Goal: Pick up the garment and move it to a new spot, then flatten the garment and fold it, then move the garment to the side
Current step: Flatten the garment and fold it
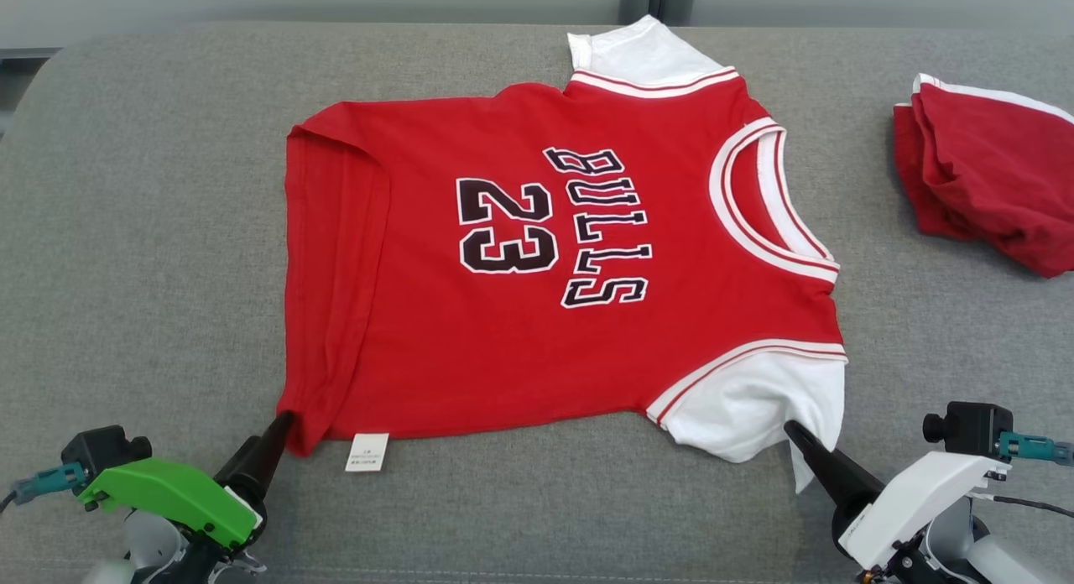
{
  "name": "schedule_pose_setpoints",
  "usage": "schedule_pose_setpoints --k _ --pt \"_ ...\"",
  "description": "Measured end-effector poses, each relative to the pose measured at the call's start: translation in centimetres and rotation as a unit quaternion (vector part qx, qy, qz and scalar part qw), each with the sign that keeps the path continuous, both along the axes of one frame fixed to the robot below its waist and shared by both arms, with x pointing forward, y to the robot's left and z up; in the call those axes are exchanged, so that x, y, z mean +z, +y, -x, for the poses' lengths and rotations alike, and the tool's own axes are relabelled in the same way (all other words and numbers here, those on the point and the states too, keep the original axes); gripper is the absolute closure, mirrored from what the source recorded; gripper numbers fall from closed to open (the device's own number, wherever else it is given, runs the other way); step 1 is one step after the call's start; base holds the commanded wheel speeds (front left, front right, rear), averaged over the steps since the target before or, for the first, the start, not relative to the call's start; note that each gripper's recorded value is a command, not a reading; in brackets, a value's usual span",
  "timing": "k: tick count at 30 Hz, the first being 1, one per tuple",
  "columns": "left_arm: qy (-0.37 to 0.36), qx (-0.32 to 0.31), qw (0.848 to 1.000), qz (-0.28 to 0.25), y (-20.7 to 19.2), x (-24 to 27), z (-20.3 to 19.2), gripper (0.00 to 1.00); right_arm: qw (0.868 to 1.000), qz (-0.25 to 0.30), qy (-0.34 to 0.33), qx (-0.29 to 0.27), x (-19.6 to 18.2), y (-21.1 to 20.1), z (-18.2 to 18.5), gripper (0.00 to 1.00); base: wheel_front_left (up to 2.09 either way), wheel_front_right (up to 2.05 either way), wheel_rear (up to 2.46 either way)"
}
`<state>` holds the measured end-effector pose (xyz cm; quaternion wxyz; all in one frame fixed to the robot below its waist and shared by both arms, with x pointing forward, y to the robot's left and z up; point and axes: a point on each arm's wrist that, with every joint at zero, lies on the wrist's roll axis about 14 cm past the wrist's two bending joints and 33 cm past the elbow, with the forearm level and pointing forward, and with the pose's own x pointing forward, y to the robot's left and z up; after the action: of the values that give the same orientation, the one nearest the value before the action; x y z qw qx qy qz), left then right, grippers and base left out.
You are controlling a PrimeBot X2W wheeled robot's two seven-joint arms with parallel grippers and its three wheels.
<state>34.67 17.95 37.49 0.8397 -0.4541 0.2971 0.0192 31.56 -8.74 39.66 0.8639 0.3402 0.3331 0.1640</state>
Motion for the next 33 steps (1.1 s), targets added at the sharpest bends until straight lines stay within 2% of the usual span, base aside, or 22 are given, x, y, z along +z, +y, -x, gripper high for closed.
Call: schedule_pose_setpoints --k 6,14,22,33 --pt "-0.017 -0.056 0.997 -0.056 -0.9 0.2 0.0 0.0 1.0 -0.005 0.007 0.003 -0.4 0.6 -0.1 1.0 0.0 0.0 0.0" --pt "-0.061 -0.095 0.992 -0.052 -3.4 2.1 -0.6 0.0 1.0 -0.001 0.012 0.002 -0.9 0.5 -0.1 1.0 0.0 0.0 0.0" --pt "-0.062 -0.146 0.982 -0.104 -3.6 1.5 0.2 0.0 1.0 -0.006 0.015 0.002 -1.0 0.7 0.0 1.0 0.0 0.0 0.0" --pt "-0.049 -0.174 0.974 -0.136 -4.0 0.4 0.8 0.0 1.0 -0.013 0.022 -0.003 -1.4 0.9 -0.3 1.0 0.0 0.0 0.0"
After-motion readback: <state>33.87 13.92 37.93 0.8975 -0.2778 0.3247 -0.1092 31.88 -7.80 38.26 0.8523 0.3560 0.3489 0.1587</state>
